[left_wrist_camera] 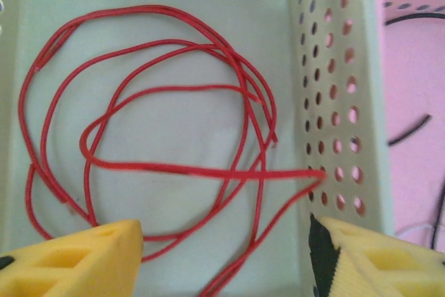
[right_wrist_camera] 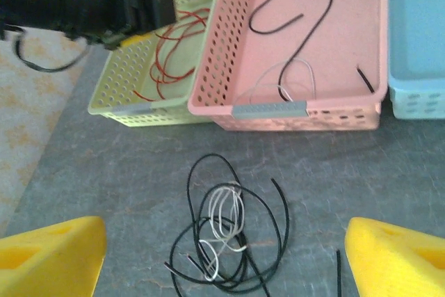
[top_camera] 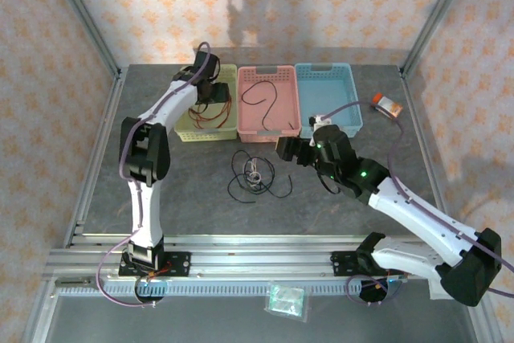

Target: Untangle the cables

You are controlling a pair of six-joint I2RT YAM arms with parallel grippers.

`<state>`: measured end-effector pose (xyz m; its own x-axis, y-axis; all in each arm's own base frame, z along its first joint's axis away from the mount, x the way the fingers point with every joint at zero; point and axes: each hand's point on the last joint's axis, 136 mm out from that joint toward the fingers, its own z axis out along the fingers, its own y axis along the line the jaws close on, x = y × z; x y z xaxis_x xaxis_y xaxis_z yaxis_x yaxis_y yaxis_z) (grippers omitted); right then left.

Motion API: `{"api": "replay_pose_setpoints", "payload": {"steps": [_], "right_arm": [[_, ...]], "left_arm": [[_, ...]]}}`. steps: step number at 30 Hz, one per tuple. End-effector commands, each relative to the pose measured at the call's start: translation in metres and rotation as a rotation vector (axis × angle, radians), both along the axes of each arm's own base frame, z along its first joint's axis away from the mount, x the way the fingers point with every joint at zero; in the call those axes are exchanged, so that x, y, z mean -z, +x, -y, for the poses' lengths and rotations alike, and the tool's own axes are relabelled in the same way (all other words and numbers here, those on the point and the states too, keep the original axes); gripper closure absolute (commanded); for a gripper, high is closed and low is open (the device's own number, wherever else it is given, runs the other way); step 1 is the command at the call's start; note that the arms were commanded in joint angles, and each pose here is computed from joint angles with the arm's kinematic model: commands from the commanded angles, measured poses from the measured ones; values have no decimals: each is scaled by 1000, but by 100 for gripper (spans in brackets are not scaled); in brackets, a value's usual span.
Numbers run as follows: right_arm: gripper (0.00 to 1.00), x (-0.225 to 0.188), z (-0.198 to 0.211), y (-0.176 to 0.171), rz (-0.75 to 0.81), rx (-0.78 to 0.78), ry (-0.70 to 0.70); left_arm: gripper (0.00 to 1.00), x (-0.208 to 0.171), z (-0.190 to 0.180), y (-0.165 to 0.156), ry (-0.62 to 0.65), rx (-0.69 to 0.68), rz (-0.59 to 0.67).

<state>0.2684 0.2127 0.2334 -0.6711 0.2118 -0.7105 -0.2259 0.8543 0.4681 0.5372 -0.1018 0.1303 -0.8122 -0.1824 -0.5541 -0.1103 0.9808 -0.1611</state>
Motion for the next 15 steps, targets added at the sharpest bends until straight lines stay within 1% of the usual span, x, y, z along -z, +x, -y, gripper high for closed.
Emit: {"api": "replay_pose_setpoints", "payload": {"steps": [1, 3, 7, 10, 13, 15], "right_arm": [[14, 26, 14, -12, -78, 32, -79], [15, 40, 17, -16, -111, 31, -118], [21, 66, 17, -25, -195, 28, -179], [25, 88, 12, -30, -260, 24, -216], [31, 109, 3, -30, -315, 11, -246], [35, 117, -9, -29, -317, -29, -243]], "left_arm": [[30, -55, 8, -13, -78, 48, 132], [31, -66, 12, -30, -110, 65, 167], [32, -63, 26, -70, -172, 93, 175], [33, -61, 44, -103, -198, 134, 202], [33, -58, 65, -134, -214, 180, 211], [33, -55, 81, -155, -271, 210, 219]]}}
